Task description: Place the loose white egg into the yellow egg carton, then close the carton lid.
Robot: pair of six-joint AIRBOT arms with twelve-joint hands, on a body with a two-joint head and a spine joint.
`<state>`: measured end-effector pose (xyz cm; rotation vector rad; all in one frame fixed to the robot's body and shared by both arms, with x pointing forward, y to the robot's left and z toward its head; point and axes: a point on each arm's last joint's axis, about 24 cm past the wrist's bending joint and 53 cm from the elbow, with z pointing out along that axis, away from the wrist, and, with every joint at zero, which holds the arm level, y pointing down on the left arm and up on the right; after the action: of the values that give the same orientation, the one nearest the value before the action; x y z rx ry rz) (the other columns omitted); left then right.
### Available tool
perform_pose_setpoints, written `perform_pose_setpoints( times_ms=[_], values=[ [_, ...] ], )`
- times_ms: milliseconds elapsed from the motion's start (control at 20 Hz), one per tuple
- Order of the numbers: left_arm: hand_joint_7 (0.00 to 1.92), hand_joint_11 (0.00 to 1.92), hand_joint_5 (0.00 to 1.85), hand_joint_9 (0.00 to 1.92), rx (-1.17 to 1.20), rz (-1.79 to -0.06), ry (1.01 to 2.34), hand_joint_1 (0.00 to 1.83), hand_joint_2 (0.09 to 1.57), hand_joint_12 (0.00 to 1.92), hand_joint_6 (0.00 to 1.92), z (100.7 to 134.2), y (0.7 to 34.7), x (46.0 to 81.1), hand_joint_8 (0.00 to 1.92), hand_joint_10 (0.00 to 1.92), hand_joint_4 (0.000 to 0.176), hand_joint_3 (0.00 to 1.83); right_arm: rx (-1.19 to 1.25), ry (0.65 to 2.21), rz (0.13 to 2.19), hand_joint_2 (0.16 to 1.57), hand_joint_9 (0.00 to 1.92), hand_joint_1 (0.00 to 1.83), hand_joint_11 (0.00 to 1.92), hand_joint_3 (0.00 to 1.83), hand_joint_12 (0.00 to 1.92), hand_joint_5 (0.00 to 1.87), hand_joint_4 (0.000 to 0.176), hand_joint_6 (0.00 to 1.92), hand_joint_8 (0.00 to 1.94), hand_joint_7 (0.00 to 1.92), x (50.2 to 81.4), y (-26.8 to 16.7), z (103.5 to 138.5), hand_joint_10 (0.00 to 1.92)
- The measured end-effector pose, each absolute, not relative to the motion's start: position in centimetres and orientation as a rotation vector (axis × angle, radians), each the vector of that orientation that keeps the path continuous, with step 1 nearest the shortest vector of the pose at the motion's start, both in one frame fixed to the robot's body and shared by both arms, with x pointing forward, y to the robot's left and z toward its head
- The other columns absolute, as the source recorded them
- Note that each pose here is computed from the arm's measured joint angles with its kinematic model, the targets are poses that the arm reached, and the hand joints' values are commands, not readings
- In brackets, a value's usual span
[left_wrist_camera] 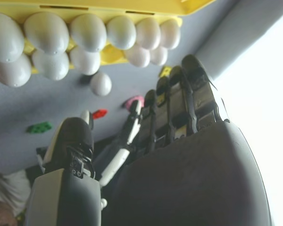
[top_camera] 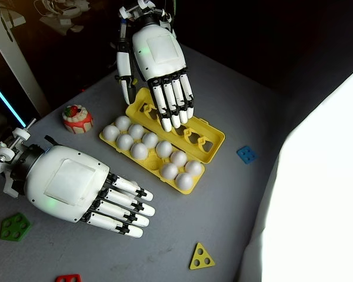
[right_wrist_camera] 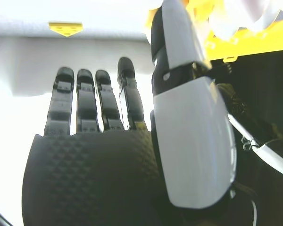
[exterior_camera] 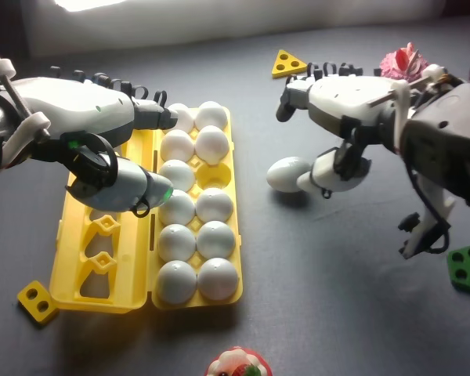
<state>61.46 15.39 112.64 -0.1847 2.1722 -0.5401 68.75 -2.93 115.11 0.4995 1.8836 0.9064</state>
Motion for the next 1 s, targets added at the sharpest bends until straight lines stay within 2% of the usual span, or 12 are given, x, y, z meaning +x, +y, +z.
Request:
perform_pose_setpoints(
  times_ms=[200,400,600,700,950,1000],
  values=[
    [0.16,0.0,0.14,0.14,-0.19,-0.527,2.169,0.37,1.34,0.47,0.0,112.5,16.0,61.9,0.01,0.01,0.01,0.0,0.491,1.907,0.92,1.02,0.0,1.16,0.0,0.02,0.0,0.09,0.0,0.72,0.0,0.0,68.2,-1.6,114.3,0.0],
    [0.19,0.0,0.16,0.16,-0.21,-0.5,2.165,0.39,1.32,0.51,0.0,112.4,17.1,62.6,0.0,0.01,0.018,0.0,0.511,1.901,0.902,1.02,0.01,1.13,0.0,0.02,0.0,0.06,0.0,0.7,0.01,0.04,68.6,-1.8,114.0,0.0],
    [0.19,0.0,0.13,0.16,-0.234,-0.475,2.152,0.39,1.33,0.55,0.0,112.5,18.5,63.5,0.0,0.0,0.013,0.0,0.517,1.907,0.876,1.03,0.0,1.13,0.0,0.02,0.0,0.07,0.0,0.71,0.0,0.0,69.4,-1.7,112.9,0.0],
    [0.2,0.0,0.15,0.18,-0.249,-0.46,2.146,0.38,1.33,0.61,0.01,112.5,19.2,64.0,0.0,0.01,0.004,0.0,0.509,1.916,0.86,1.04,0.0,1.12,0.0,0.03,0.0,0.07,0.0,0.71,0.0,0.0,69.7,-2.0,112.2,0.0],
    [0.21,0.0,0.16,0.17,-0.253,-0.457,2.141,0.37,1.33,0.54,0.01,112.6,19.5,64.3,0.01,0.0,0.0,0.0,0.488,1.934,0.835,1.04,0.0,1.11,0.0,0.03,0.0,0.04,0.0,0.71,0.0,0.0,69.9,-1.9,111.2,0.0],
    [0.21,0.0,0.16,0.17,-0.255,-0.456,2.141,0.37,1.33,0.53,0.01,112.6,19.6,64.3,0.0,0.0,0.007,0.0,0.483,1.935,0.837,1.04,0.0,1.1,0.0,0.03,0.0,0.03,0.0,0.71,0.0,0.0,69.9,-1.7,111.2,0.0]
  ],
)
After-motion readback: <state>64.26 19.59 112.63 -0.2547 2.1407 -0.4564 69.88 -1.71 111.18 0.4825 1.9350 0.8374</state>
